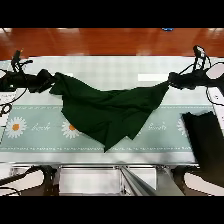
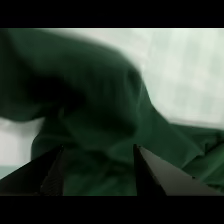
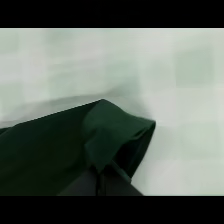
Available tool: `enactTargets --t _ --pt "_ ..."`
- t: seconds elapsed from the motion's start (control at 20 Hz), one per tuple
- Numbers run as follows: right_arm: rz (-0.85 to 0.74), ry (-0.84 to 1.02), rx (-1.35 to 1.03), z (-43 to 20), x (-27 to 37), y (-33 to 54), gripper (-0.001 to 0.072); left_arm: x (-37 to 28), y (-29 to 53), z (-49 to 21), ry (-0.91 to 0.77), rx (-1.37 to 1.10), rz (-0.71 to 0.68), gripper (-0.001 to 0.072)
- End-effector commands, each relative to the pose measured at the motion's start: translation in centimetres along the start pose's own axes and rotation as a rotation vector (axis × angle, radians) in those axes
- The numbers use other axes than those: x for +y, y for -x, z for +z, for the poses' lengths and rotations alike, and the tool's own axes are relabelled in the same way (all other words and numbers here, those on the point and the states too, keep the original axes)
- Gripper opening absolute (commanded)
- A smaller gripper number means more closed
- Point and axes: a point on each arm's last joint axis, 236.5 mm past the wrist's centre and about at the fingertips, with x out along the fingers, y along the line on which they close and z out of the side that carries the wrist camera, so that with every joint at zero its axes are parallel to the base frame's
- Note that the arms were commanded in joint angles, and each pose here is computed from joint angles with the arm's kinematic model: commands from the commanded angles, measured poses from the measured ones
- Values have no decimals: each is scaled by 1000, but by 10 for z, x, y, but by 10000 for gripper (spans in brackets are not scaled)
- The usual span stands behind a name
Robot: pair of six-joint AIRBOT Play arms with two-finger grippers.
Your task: Fold the shirts.
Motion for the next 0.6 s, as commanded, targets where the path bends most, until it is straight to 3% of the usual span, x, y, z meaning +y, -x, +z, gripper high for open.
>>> enactTargets --t 0.0,0.35,0.55 --pt "85 -142 29 2 -18 -14 23 11 5 -52 17 232 -26 507" --pt "126 -63 154 -26 -24 -4 23 10 2 -227 27 574 -46 506" --pt "150 -50 160 -27 -18 -3 23 14 -19 -265 225 551 -90 506"
